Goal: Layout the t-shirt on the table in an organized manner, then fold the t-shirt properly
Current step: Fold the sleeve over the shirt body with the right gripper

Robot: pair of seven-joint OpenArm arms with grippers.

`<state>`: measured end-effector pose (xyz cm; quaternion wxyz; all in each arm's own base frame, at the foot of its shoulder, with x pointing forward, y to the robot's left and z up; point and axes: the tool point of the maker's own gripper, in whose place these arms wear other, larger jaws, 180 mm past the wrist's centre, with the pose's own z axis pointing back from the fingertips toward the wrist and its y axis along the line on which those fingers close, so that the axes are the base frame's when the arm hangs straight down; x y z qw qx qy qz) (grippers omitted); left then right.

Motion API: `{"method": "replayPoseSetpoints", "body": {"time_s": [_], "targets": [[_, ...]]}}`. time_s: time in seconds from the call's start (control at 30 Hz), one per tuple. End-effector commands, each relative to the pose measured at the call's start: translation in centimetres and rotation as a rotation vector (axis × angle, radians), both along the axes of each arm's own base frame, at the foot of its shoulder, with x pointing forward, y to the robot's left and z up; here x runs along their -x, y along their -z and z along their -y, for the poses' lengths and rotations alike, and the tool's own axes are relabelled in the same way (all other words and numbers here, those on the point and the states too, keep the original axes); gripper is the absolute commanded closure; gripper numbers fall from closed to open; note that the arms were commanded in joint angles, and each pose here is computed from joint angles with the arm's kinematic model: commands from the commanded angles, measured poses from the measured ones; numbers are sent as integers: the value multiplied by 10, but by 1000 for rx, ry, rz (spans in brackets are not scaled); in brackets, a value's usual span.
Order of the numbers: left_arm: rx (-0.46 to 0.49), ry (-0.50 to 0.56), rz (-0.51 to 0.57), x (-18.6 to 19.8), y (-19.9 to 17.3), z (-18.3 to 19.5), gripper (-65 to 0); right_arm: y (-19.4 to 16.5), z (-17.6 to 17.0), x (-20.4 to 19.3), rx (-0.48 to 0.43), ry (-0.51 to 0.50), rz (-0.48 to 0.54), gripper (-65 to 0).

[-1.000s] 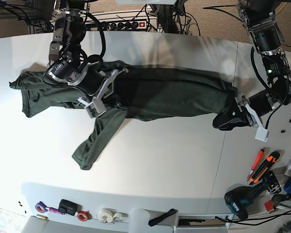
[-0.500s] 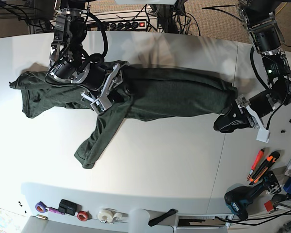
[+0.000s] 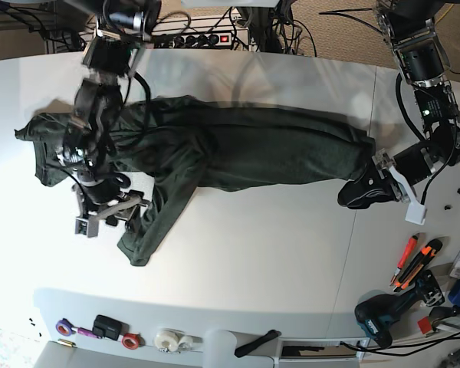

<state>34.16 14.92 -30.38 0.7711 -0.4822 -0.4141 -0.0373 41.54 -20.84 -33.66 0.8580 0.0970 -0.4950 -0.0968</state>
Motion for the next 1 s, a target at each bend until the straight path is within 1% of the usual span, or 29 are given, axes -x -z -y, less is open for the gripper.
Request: {"method": "replayPoseSetpoints", "body": {"time_s": [0.0, 0.13, 0.2, 0.23, 0.27, 0.3, 0.33, 0.37, 0.43, 0.5, 0.53, 0.6, 0.73, 0.83, 0.97], "targets": [[15, -11, 62, -8, -19, -4, -283, -18, 10, -20, -16, 40, 66, -308], [15, -11, 62, -8, -19, -4, -283, 15, 17, -43, -125, 117, -13, -308], [15, -11, 62, -8, -19, -4, -283, 29, 10, -52, -174, 119, -58, -307], [15, -11, 62, -8, -19, -4, -283, 36, 4, -55, -195, 111, -88, -296], [16, -12, 62, -8, -19, -4, -283, 42, -4, -58, -216, 89, -119, -242], [16, -12, 63, -8, -19, -4, -283, 45, -15, -61, -235, 46, -138, -150], [16, -12, 63, -9, -19, -4, -283, 48, -26, -63, -251, 3, -152, -39], [17, -14, 65, -9, -20, -4, -283, 47, -37, -65, -268, -43, -156, 0], [18, -14, 65, -9, -20, -4, -283, 35, -61, -69, -299, -153, -117, 0], [17, -14, 65, -9, -20, -4, -283, 13, -82, -69, -342, -267, -51, 0], [17, -14, 64, -9, -20, -4, -283, 3, -89, -67, -346, -305, -37, 0], [17, -14, 64, -9, -20, -4, -283, -16, -101, -61, -319, -372, -2, 0], [17, -14, 64, -9, -20, -4, -283, -49, -128, -40, -204, -452, 98, 0], [18, -14, 65, -9, -20, -4, -283, -61, -168, -15, -124, -566, 143, 0], [17, -14, 65, -9, -20, -4, -283, -55, -231, 12, -42, -728, 157, 0]]}}
